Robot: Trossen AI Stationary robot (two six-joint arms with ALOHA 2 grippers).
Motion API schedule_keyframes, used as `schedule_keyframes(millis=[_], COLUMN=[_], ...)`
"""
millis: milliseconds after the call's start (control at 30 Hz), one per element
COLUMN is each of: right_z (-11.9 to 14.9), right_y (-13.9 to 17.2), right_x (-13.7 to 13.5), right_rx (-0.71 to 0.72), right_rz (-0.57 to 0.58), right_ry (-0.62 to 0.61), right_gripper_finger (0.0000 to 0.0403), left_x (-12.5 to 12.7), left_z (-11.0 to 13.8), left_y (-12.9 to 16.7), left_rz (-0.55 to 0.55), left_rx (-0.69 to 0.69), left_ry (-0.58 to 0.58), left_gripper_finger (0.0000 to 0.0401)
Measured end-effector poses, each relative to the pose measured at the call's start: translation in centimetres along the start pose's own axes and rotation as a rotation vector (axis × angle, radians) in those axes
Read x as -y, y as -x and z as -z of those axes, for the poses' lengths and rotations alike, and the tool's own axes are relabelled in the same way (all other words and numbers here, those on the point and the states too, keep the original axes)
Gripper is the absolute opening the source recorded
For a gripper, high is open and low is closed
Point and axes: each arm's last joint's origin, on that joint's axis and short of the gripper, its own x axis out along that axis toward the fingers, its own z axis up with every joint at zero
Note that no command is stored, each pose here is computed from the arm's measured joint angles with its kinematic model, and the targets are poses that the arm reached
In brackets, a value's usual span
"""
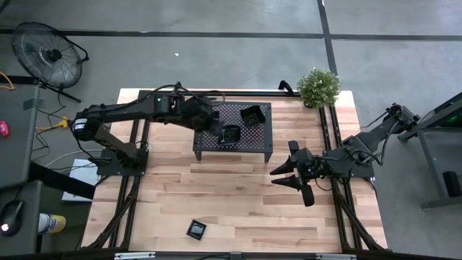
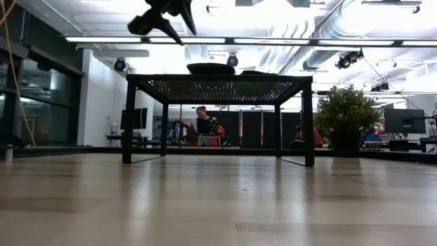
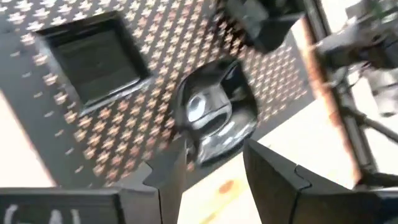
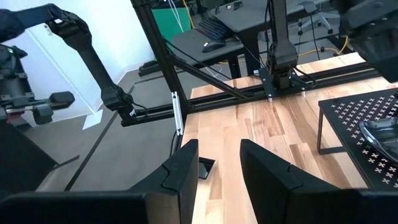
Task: Pick & Place Mini shaped plates
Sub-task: Stack the black square plate on top of the black square plates on the shelf
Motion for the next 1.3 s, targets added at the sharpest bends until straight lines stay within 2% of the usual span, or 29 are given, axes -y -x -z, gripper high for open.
schedule_keyframes(millis=[267, 633, 867, 1067, 1300], right_z=[0.0, 0.0, 0.0, 0.0, 0.0], right_y=[0.0, 0.0, 0.0, 0.0, 0.0], right_x=[0.0, 0.0, 0.1, 0.1, 0.1], right_rx=[0.000, 0.003, 0.008, 0.010, 0.010], right_rz=[0.001, 0.008, 0.018, 0.020, 0.020], right_ry=[-0.008, -0.012, -0.027, -0.027, -0.035], right_gripper_finger=[0.0114, 0.0114, 0.0114, 0.0114, 0.0114], left_x=[0.8, 2.3, 2.4, 1.2, 0.0], left_z=[3.7, 9.5, 14.5, 19.6, 24.1], left_y=[0.9, 2.4, 2.9, 2.7, 1.5], left_rz=[-0.058, -0.056, -0.076, -0.111, -0.075], left_rx=[-0.121, -0.212, -0.231, -0.263, -0.328], left_ry=[-0.089, -0.152, -0.082, 0.041, 0.140], left_gripper_finger=[0.0158, 0.0158, 0.0158, 0.0158, 0.0158])
